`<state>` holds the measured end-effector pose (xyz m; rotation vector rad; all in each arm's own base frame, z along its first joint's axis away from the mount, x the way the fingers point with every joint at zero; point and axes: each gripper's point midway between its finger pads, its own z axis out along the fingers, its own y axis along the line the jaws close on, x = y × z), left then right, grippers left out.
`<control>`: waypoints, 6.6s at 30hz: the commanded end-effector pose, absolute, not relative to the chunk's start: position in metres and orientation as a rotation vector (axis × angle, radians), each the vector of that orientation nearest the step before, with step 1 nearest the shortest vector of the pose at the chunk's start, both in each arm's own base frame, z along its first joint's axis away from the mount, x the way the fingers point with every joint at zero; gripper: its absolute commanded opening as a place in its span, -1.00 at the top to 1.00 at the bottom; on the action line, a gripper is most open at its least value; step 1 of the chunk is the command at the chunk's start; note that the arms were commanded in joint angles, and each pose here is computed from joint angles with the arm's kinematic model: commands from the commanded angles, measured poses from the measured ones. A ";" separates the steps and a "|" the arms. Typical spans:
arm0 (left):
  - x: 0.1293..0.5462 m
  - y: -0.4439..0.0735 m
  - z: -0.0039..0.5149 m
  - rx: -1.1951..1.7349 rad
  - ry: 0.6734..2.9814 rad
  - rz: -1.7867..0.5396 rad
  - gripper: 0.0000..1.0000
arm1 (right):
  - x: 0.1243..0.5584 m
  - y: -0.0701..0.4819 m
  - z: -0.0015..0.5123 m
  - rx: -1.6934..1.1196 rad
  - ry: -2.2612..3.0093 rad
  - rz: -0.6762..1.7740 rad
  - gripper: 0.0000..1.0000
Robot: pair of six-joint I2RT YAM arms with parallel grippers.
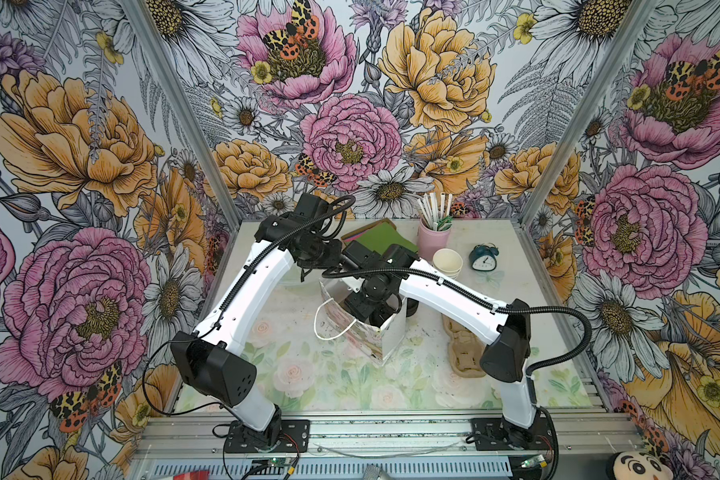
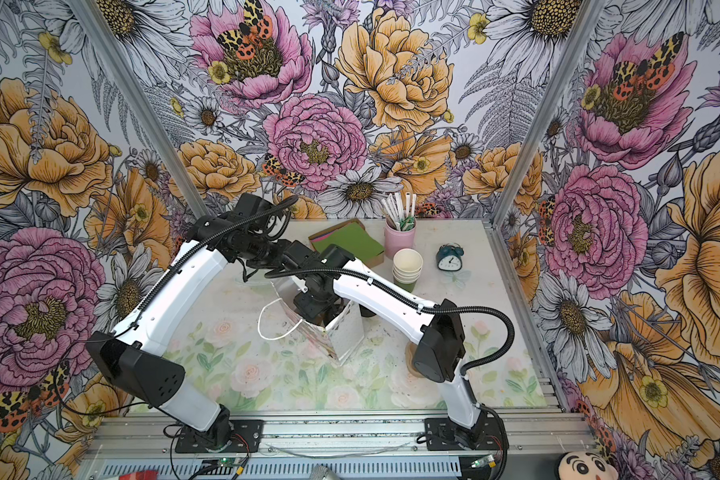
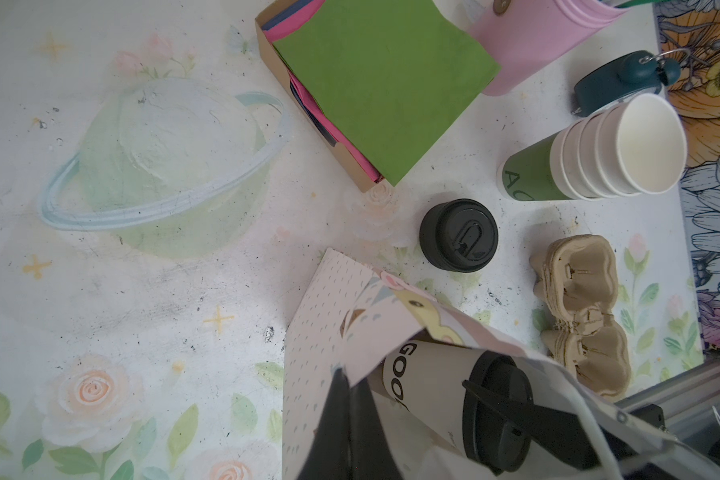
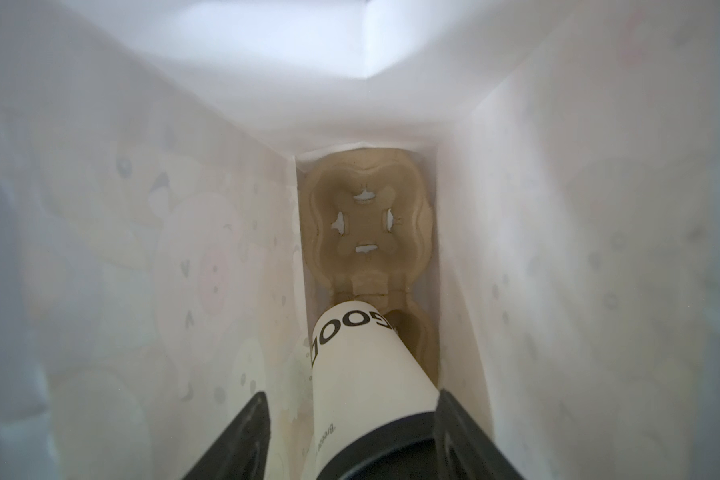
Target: Pack the takeout coffee
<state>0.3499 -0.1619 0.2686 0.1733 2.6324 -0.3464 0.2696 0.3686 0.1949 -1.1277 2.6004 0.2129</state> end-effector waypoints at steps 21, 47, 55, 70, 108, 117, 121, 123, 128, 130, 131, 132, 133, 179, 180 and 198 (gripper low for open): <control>0.346 -0.161 0.262 0.198 2.663 -0.303 1.00 | 0.290 0.377 0.269 -0.957 2.405 0.311 0.21; 0.347 -0.150 0.262 0.139 2.678 -0.409 1.00 | 0.278 0.365 0.257 -0.958 2.433 0.321 0.70; 0.346 -0.146 0.262 0.129 2.675 -0.382 1.00 | 0.284 0.370 0.319 -0.861 2.301 0.424 0.63; 0.343 -0.139 0.260 0.110 2.677 -0.342 1.00 | 0.304 0.346 0.452 -0.567 2.024 0.541 -0.07; 0.339 -0.143 0.254 0.096 2.689 -0.310 1.00 | 0.596 0.080 0.295 0.153 2.261 0.238 -0.22; 0.337 -0.143 0.256 0.081 2.683 -0.304 1.00 | 0.588 0.092 0.274 0.101 2.341 0.300 -0.05; 0.336 -0.145 0.255 0.091 2.685 -0.306 1.00 | 0.584 0.083 0.265 0.114 2.371 0.234 -0.02; 0.336 -0.145 0.255 0.099 2.684 -0.308 1.00 | 0.587 0.082 0.263 0.120 2.365 0.225 0.00; 0.340 -0.147 0.255 0.115 2.684 -0.309 1.00 | 0.604 0.085 0.271 0.143 2.296 0.255 0.13; 0.341 -0.147 0.255 0.116 2.682 -0.310 1.00 | 0.603 0.086 0.274 0.152 2.294 0.273 0.15; 0.342 -0.147 0.256 0.113 2.679 -0.311 1.00 | 0.600 0.086 0.274 0.156 2.300 0.277 0.15; 0.342 -0.147 0.256 0.107 2.680 -0.310 1.00 | 0.596 0.087 0.277 0.151 2.305 0.278 0.15; 0.342 -0.146 0.257 0.104 2.678 -0.309 1.00 | 0.593 0.088 0.276 0.144 2.315 0.278 0.16; 0.346 -0.141 0.254 0.097 2.685 -0.306 1.00 | 0.541 0.148 0.234 0.101 2.447 -0.007 0.22; 0.345 -0.140 0.253 0.095 2.688 -0.305 1.00 | 0.541 0.148 0.231 0.100 2.453 -0.009 0.22; 0.347 -0.139 0.252 0.088 2.692 -0.306 1.00 | 0.558 0.136 0.214 0.128 2.451 -0.086 0.32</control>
